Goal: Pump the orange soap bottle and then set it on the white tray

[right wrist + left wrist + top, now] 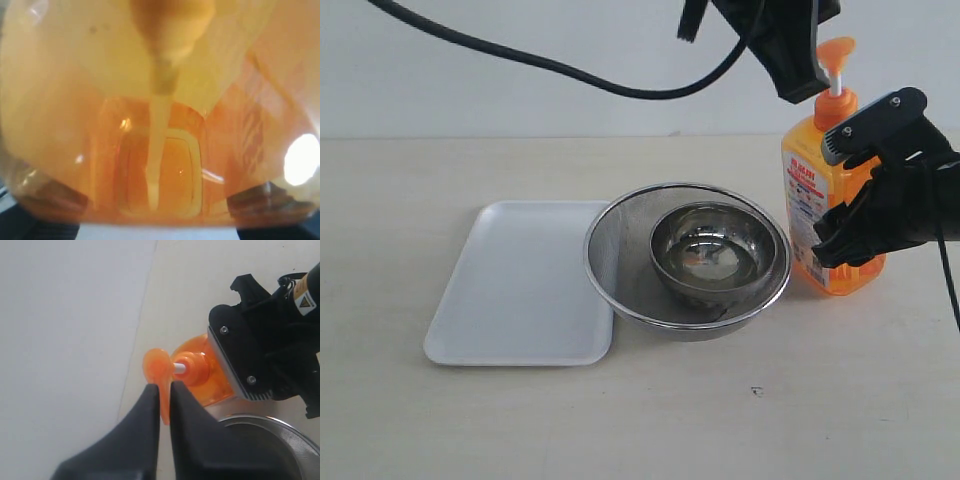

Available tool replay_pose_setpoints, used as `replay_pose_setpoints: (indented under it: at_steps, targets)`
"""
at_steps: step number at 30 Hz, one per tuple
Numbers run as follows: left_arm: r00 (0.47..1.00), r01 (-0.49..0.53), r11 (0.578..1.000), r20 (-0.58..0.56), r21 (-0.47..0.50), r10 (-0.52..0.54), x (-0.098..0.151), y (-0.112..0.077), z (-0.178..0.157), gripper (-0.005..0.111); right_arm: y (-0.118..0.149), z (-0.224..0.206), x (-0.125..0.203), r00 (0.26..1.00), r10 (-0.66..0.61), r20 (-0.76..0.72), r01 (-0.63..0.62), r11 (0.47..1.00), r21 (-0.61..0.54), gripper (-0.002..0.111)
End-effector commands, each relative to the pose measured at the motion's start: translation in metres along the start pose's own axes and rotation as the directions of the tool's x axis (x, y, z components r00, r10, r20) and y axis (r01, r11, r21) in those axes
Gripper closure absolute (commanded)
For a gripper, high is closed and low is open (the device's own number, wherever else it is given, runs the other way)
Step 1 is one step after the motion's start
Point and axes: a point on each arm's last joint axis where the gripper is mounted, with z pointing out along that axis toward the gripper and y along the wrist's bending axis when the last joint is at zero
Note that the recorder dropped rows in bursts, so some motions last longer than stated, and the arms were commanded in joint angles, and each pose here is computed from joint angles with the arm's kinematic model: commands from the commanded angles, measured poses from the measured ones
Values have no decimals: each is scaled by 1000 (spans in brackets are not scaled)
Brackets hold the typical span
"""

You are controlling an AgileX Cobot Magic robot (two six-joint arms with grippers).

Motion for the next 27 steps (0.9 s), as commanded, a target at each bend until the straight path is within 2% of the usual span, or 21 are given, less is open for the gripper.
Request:
replay_pose_setpoints:
  at_steps: [1, 7, 12, 20, 27]
  targets:
    - [1000, 20, 1000, 16, -7, -20, 0, 1, 2, 102, -5, -2, -4, 999, -30, 30, 29, 998, 47, 108]
    - [1000, 22, 1000, 5, -2, -22, 3, 0, 9, 102, -6, -2, -5, 999, -27, 39, 24, 998, 66, 108]
    - [999, 36, 999, -32, -3, -36, 16, 5, 18, 102, -10, -3, -7, 998, -32, 56, 26, 994, 101, 108]
    - [1000, 26, 999, 1, -31, -26, 13, 8, 18, 102, -10, 0, -19, 984, -162, 68, 157, 985, 70, 108]
    - [1000, 8, 999, -1, -42, -8, 19, 10, 28, 102, -12, 7, -22, 982, -177, 67, 172, 982, 80, 108]
